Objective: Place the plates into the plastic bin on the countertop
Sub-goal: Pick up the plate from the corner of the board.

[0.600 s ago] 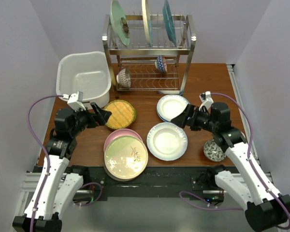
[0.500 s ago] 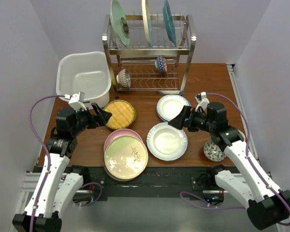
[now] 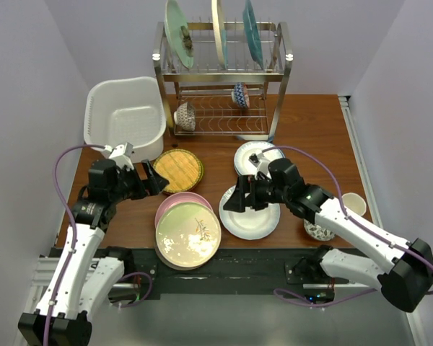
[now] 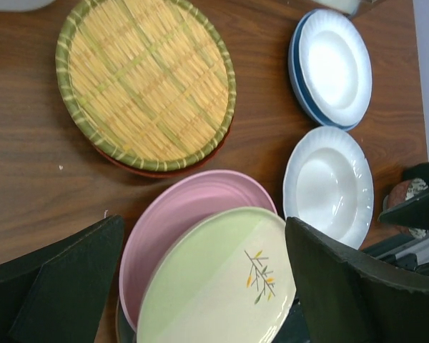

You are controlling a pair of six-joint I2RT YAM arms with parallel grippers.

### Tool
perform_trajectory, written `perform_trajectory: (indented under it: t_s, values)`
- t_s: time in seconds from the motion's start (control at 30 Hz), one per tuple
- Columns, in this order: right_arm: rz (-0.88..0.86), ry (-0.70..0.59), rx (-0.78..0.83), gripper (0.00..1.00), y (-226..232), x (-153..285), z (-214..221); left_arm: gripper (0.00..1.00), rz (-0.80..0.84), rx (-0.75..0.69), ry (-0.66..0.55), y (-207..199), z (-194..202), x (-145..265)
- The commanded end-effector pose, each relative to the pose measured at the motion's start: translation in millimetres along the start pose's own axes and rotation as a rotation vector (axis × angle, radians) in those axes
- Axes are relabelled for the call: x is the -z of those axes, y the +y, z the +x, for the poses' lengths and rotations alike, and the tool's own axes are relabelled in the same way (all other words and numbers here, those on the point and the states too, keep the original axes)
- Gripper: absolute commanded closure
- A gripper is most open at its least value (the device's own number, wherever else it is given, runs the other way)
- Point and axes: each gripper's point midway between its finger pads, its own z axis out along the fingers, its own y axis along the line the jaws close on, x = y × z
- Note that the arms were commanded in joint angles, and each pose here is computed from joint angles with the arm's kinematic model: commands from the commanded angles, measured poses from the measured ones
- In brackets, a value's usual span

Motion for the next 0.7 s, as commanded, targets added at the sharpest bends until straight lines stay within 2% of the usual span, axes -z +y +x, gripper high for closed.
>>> perform_trajectory:
  t_s: [0.0, 0.17, 0.37, 0.67]
  values:
    - [-0.049, -0.029, 0.001, 0.09, 14.3, -8.4, -1.8, 0.0, 0.026, -0.004, 0.064, -3.5, 13.9, 6.8]
    - [-0.054, -0.003, 0.017, 0.11, 17.9, -13.1, 2.4, 0.0, 0.001, 0.014, 0.099, 6.7, 30.5, 4.8]
    - [-0.083, -0.006, 0.019, 0.11, 26.6, -8.8, 0.1, 0.0, -0.088, 0.049, 0.057, 22.6, 31.9, 8.4]
    - [-0.116, 0.017, -0.016, 0.11, 27.1, -11.3, 11.8, 0.03, -0.114, 0.159, 0.151, 28.8, 59.2, 5.7]
